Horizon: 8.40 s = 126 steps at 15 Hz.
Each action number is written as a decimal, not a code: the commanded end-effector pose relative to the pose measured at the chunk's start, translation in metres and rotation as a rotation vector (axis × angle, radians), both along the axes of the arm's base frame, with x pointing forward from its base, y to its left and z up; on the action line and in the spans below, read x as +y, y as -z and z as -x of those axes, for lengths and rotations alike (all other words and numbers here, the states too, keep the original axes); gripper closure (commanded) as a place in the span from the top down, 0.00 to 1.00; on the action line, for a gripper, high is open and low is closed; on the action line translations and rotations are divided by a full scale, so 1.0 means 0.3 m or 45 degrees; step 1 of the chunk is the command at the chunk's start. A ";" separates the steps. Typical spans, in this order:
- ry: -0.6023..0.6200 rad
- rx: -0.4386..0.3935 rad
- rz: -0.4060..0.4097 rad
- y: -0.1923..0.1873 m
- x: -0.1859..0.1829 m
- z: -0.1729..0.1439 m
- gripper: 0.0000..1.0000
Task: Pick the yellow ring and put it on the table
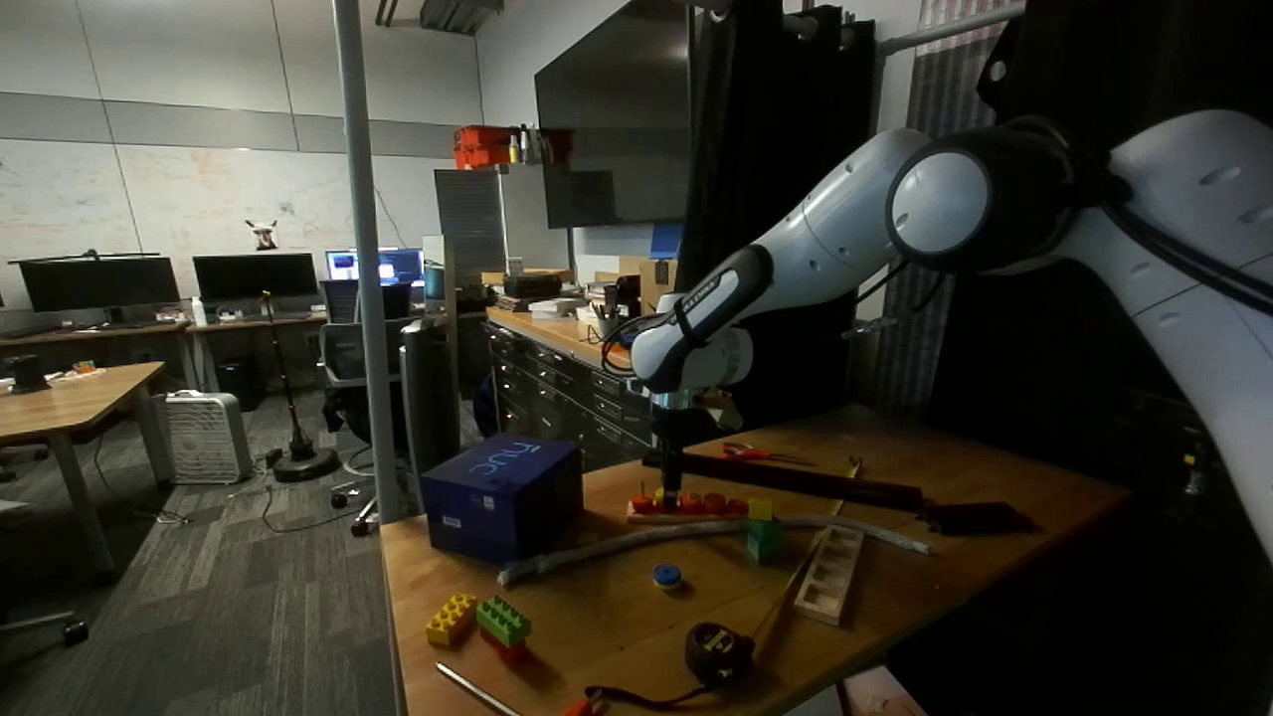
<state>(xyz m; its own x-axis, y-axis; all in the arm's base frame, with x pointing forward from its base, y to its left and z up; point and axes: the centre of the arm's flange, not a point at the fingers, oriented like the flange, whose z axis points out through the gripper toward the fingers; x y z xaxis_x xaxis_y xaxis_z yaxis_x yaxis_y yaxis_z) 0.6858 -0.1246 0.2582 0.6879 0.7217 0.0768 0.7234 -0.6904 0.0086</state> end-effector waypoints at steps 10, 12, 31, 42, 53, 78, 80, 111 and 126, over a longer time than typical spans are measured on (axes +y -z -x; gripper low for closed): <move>0.002 -0.013 0.033 -0.035 0.006 -0.039 0.56; 0.000 -0.014 0.037 -0.036 0.008 -0.039 0.40; 0.100 -0.004 0.144 -0.082 0.066 -0.006 0.23; 0.104 0.086 -0.005 -0.104 -0.056 0.006 0.23; 0.111 0.095 0.038 -0.176 0.023 0.041 0.23; -0.104 0.282 0.035 0.059 0.409 0.195 0.81; -0.102 0.278 0.036 0.058 0.406 0.196 0.96; 1.019 -0.013 0.329 -0.922 0.020 1.270 1.00; 0.838 -0.055 0.161 -0.980 -0.140 1.396 1.00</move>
<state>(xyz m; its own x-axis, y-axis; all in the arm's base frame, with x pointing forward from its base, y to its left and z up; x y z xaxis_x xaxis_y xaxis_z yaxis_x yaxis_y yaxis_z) 0.2669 -0.1667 0.5522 0.9857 0.1584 0.0567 0.1494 -0.9791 0.1378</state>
